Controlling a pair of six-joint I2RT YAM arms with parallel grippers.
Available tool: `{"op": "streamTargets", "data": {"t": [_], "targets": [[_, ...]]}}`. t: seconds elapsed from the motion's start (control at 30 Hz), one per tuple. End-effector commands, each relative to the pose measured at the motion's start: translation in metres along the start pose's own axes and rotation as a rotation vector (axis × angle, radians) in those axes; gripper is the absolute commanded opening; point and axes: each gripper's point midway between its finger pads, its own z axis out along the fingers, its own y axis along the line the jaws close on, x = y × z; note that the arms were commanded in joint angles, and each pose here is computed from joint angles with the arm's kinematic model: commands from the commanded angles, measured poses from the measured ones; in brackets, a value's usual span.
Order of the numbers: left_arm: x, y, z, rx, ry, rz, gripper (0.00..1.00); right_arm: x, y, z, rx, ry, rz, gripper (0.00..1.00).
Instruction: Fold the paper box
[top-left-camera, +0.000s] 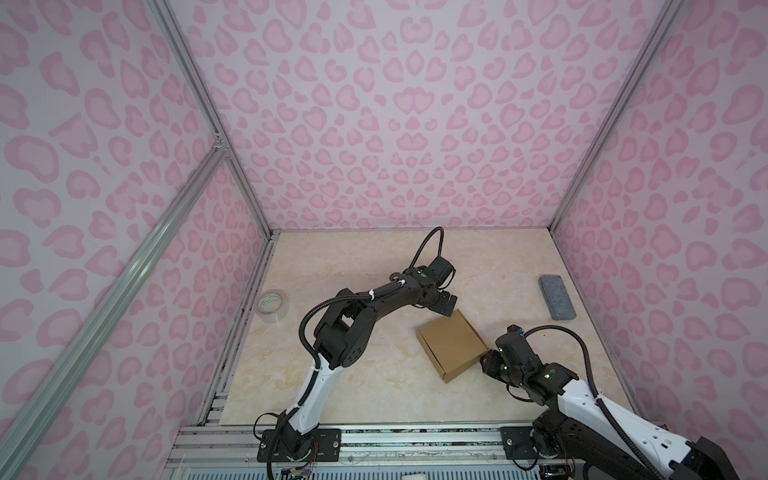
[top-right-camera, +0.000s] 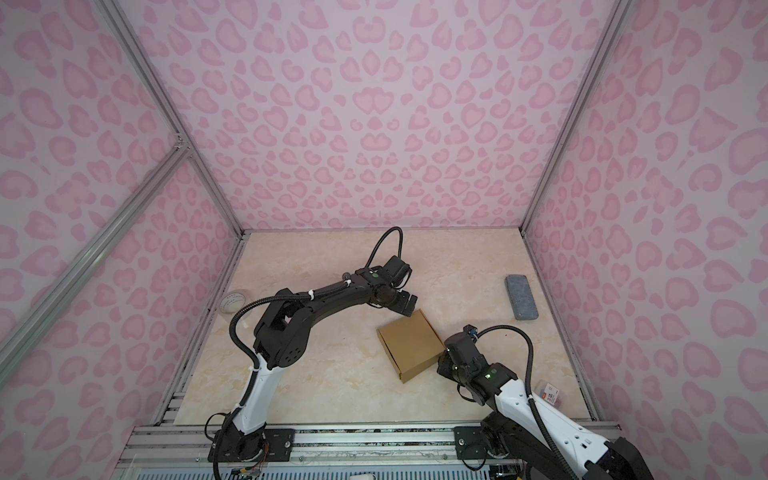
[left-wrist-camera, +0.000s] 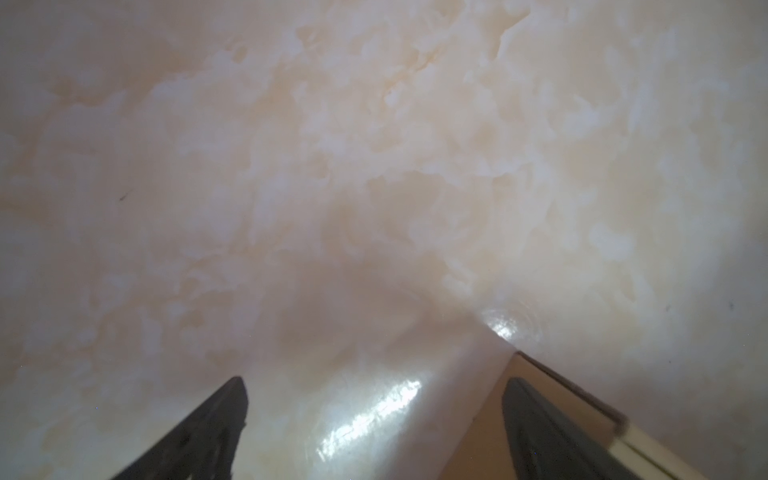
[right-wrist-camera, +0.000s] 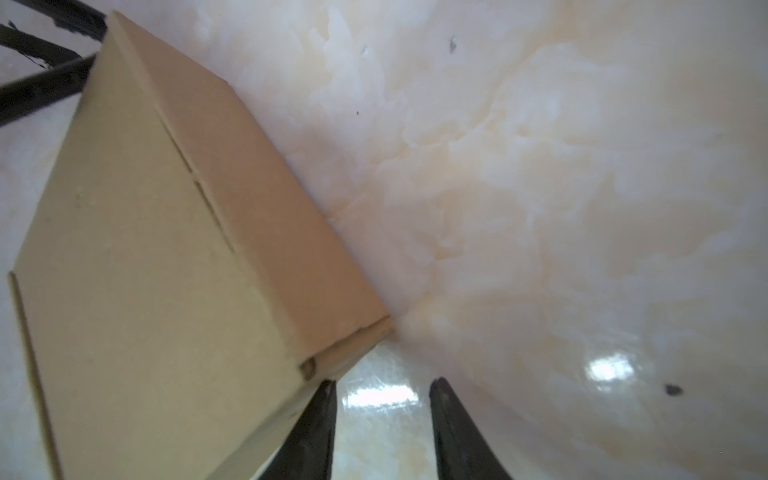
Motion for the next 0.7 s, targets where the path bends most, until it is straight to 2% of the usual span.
{"op": "streamTargets", "data": {"t": [0.0, 0.17, 0.43, 0.57, 0.67], "targets": [[0.005, 0.005, -0.012, -0.001, 0.019, -0.016, 0.98, 0.005, -0.010, -0.007, 0.029, 0.006, -0.006, 0.41], [0.001, 0.014, -0.022, -0.018, -0.009, -0.036, 0.99, 0.011, -0.018, -0.016, 0.043, 0.027, -0.022, 0.42], [-0.003, 0.020, -0.044, -0.034, -0.069, -0.082, 0.98, 0.043, 0.009, -0.021, -0.048, 0.100, -0.090, 0.43], [0.008, 0.028, -0.049, -0.053, -0.071, -0.113, 0.99, 0.046, 0.027, -0.022, -0.078, 0.104, -0.154, 0.43], [0.021, 0.037, -0.046, -0.059, -0.059, -0.139, 0.99, 0.057, 0.038, -0.017, -0.106, 0.155, -0.191, 0.43]]}}
